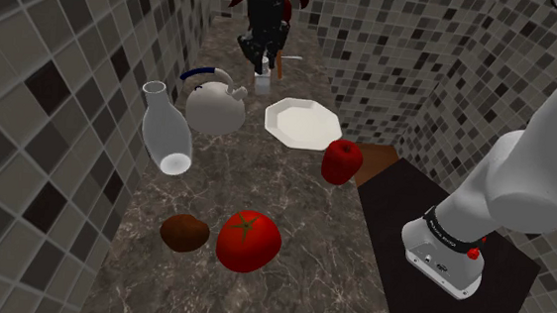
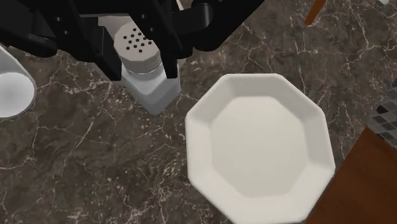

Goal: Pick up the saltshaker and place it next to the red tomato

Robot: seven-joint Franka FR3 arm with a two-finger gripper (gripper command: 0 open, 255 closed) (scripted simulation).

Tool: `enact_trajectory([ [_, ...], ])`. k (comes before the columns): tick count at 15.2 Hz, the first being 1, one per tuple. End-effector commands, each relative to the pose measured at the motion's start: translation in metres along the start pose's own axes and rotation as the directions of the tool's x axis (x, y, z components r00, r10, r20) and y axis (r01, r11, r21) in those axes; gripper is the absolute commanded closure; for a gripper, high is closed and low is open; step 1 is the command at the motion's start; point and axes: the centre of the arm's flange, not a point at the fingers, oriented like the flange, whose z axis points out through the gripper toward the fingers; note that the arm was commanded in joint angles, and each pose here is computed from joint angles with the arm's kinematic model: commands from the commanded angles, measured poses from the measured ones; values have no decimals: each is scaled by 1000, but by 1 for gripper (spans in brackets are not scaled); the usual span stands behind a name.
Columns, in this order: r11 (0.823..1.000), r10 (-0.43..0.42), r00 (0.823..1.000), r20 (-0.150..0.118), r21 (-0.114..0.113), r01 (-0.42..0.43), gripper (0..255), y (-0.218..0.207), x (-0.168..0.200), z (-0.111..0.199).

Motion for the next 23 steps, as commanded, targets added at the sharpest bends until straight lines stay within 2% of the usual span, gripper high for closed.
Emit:
enact_trajectory([
  [1,1000,1,1000,0,0,-1,255,-28,-10,-2],
  [20,1000,1,1000,0,0,-1,255,-277,-53,-29],
  [23,1000,1,1000,0,0,-1,255,-278,-53,-13],
])
